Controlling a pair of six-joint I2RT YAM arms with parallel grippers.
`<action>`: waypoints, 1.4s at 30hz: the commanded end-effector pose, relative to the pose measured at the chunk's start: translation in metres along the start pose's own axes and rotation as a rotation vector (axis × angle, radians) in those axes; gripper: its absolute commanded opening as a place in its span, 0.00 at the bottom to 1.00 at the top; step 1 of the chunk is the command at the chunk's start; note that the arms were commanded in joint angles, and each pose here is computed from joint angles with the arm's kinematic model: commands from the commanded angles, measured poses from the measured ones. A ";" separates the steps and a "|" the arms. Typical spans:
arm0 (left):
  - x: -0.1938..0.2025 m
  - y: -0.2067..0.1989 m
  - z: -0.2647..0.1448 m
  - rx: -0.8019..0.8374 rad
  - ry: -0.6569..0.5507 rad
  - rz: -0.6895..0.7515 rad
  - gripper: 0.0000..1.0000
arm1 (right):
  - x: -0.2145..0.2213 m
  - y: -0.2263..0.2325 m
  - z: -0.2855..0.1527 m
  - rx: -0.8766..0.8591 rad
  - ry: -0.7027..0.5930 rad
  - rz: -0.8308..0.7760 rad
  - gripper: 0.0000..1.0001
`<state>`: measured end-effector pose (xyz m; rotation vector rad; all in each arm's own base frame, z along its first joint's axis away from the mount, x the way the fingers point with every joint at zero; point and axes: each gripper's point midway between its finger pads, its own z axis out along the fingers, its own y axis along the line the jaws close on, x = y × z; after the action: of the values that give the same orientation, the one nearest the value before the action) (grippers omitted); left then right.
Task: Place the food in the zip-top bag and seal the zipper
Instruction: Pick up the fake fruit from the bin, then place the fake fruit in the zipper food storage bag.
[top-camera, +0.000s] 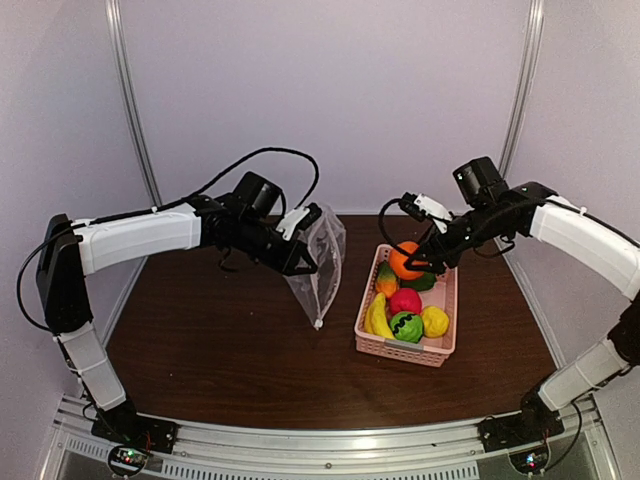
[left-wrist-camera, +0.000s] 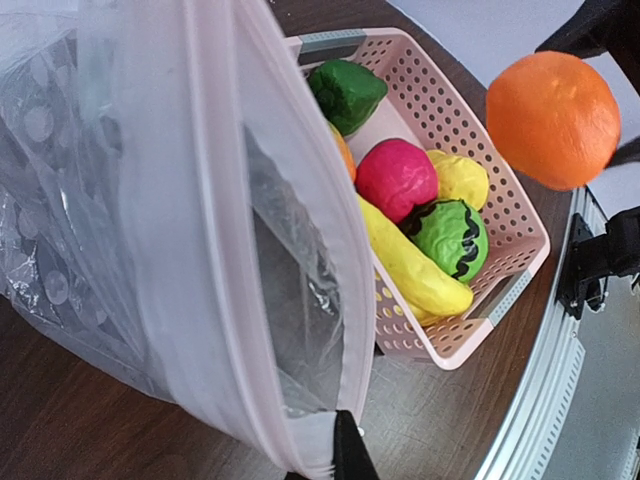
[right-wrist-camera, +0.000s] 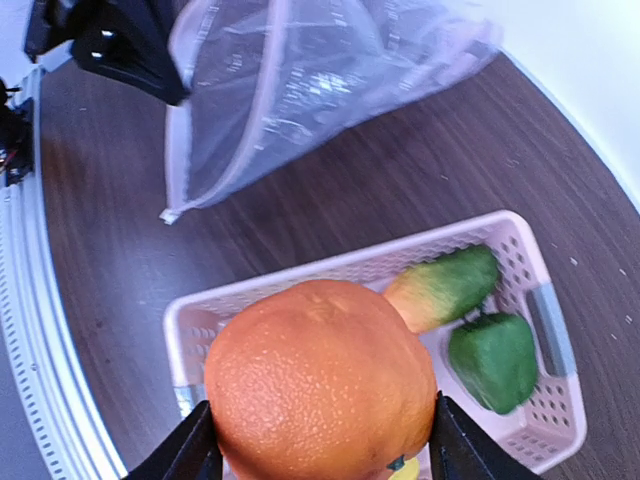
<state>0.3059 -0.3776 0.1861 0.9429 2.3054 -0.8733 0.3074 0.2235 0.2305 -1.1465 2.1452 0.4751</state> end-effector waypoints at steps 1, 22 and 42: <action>-0.012 -0.002 -0.004 0.008 -0.051 0.044 0.00 | -0.047 0.050 0.010 -0.243 -0.122 -0.065 0.38; -0.035 -0.041 -0.045 0.131 -0.178 0.142 0.00 | -0.126 0.046 0.095 -0.283 -0.144 0.128 0.36; -0.032 -0.039 -0.038 0.142 -0.167 0.118 0.00 | -0.138 0.054 0.103 -0.167 -0.145 0.141 0.43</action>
<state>0.2894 -0.3831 0.2350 1.0110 2.1089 -1.0131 0.3617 0.3760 0.2406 -1.0305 2.1234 0.7274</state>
